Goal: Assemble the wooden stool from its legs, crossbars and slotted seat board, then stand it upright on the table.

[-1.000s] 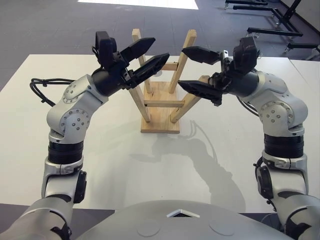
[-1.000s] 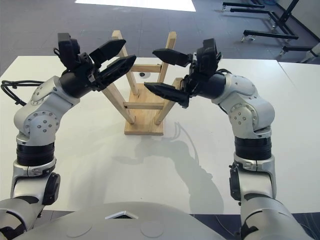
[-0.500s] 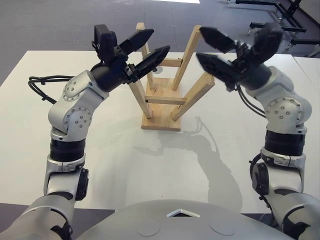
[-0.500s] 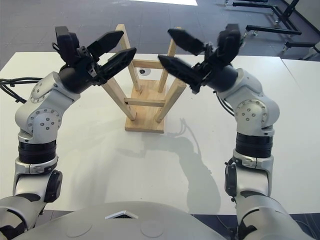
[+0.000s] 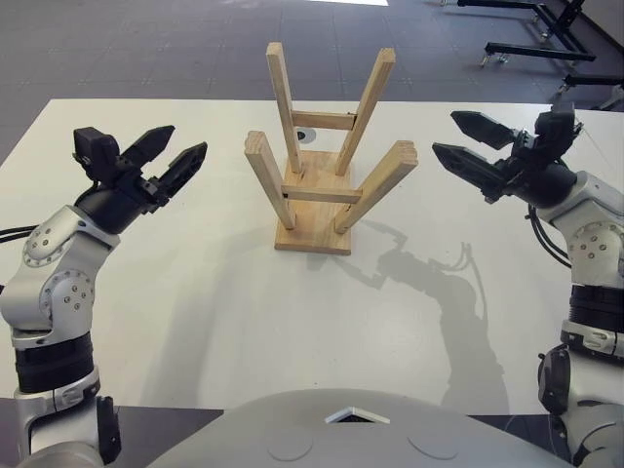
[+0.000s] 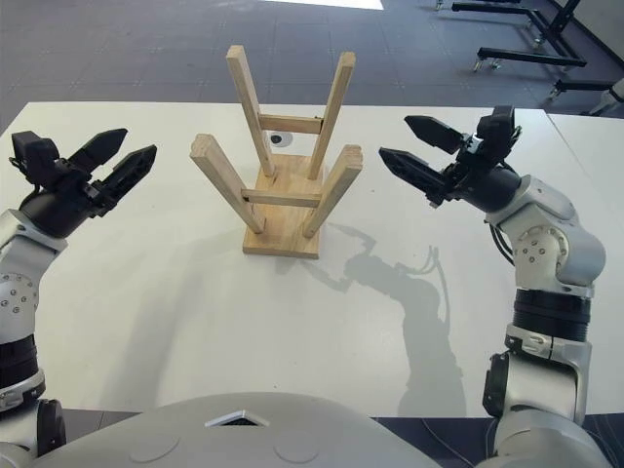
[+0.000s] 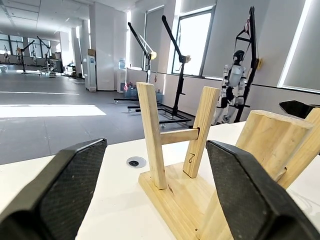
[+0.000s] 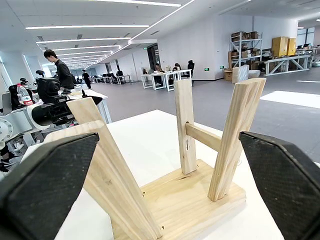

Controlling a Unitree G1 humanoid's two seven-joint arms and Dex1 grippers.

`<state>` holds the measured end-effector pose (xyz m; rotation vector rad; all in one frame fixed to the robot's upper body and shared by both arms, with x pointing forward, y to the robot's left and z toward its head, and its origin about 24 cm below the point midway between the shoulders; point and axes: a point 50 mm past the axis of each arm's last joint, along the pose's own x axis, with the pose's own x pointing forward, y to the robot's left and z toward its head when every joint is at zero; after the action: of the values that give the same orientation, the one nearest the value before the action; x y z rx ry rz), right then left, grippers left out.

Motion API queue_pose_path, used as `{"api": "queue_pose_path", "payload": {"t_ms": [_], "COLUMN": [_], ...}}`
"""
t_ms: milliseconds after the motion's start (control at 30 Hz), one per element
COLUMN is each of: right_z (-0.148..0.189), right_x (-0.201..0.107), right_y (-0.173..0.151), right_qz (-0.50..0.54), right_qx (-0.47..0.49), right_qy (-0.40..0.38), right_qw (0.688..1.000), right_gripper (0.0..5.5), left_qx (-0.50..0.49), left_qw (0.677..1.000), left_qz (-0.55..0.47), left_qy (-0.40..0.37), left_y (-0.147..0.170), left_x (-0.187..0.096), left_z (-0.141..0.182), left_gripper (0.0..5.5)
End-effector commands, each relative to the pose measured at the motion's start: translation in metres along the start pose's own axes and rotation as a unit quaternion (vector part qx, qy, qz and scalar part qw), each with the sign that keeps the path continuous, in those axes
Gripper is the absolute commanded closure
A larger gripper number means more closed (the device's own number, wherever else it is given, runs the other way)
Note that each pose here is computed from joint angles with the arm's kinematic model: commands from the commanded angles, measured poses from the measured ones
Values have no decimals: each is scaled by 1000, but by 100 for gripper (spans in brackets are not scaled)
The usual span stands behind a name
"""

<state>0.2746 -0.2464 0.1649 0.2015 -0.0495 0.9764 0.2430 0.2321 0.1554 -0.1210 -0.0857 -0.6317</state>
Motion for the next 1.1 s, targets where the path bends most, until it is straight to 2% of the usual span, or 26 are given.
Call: {"api": "queue_pose_path", "payload": {"t_ms": [33,400,767,1000,1100], "right_z": [-1,-5,-9,-6,-2], "right_x": [5,22,45,55,52], "right_y": [0,4,11,15,17], "right_qz": [8,39,80,107,118], "right_qx": [-5,3,10,0,3], "right_qy": [8,13,19,21,22], "right_qw": [1000,999,997,994,993], "right_gripper": [33,33,33,33,33], "left_qx": [-1,-23,-26,-64,-57], "left_qw": [1000,996,992,985,987], "left_qz": [-11,-87,-126,-159,-146], "left_qy": [3,4,14,32,29], "left_y": [-6,-32,-44,-62,-56], "left_x": [9,34,49,61,61], "left_z": [-4,-6,-10,-35,-36], "left_gripper": [186,186,186,186,186]}}
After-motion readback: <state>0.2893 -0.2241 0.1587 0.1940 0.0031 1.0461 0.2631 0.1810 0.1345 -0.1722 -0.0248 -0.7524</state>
